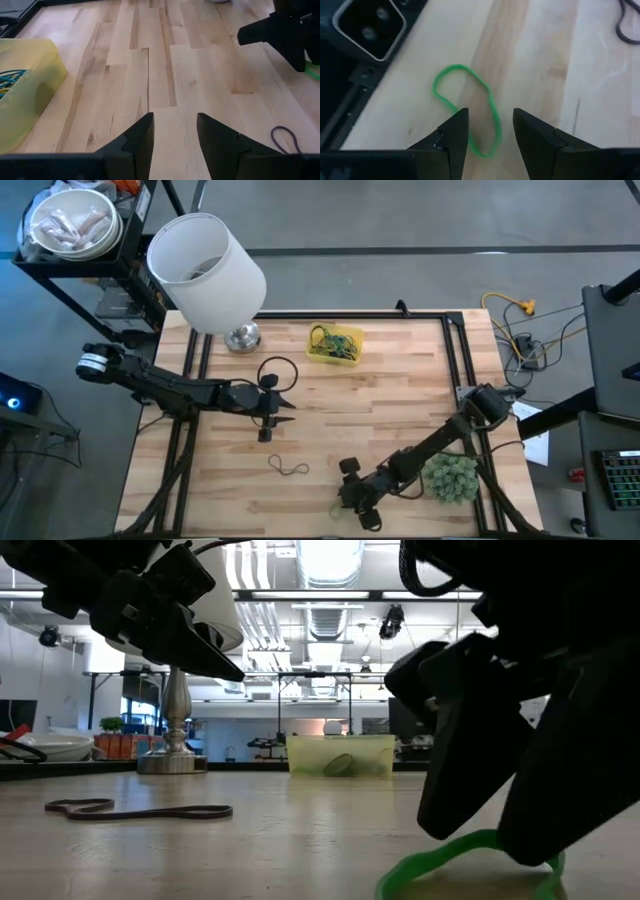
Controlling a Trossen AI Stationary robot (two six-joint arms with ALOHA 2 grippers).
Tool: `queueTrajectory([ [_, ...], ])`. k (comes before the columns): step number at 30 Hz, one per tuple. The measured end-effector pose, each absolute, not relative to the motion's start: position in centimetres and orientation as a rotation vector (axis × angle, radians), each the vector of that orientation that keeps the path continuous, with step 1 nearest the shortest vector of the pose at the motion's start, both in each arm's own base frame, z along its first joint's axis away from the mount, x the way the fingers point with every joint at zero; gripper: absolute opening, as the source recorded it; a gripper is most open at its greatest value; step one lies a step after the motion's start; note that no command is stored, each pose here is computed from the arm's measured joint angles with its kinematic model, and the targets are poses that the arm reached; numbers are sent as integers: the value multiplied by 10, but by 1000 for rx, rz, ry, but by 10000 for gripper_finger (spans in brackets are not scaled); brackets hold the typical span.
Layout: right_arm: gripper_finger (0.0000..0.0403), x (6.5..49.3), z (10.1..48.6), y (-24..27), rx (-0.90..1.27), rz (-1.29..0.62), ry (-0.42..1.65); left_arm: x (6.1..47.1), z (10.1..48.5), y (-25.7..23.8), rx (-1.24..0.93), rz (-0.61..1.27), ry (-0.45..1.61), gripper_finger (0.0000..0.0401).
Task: Pick and place rubber bands into bin
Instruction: Put the green rubber band into the yellow bin
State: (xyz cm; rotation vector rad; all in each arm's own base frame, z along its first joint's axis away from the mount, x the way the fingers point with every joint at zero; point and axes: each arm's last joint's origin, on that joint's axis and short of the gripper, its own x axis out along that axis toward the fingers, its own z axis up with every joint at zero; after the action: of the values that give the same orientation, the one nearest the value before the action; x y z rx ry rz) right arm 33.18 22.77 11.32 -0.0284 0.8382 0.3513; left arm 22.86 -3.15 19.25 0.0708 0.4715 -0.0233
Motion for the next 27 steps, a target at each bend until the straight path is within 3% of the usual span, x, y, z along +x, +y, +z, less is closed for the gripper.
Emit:
queueTrajectory([
  [13, 129, 325, 105, 222, -48, 275, 869, 229, 192, -31, 71, -23, 471, 135],
  [23, 23, 323, 104, 220, -97, 293, 905, 229, 192, -31, 71, -23, 471, 135],
  [27, 10, 323, 105, 221, -143, 320, 891, 229, 192, -31, 71, -23, 472, 135],
])
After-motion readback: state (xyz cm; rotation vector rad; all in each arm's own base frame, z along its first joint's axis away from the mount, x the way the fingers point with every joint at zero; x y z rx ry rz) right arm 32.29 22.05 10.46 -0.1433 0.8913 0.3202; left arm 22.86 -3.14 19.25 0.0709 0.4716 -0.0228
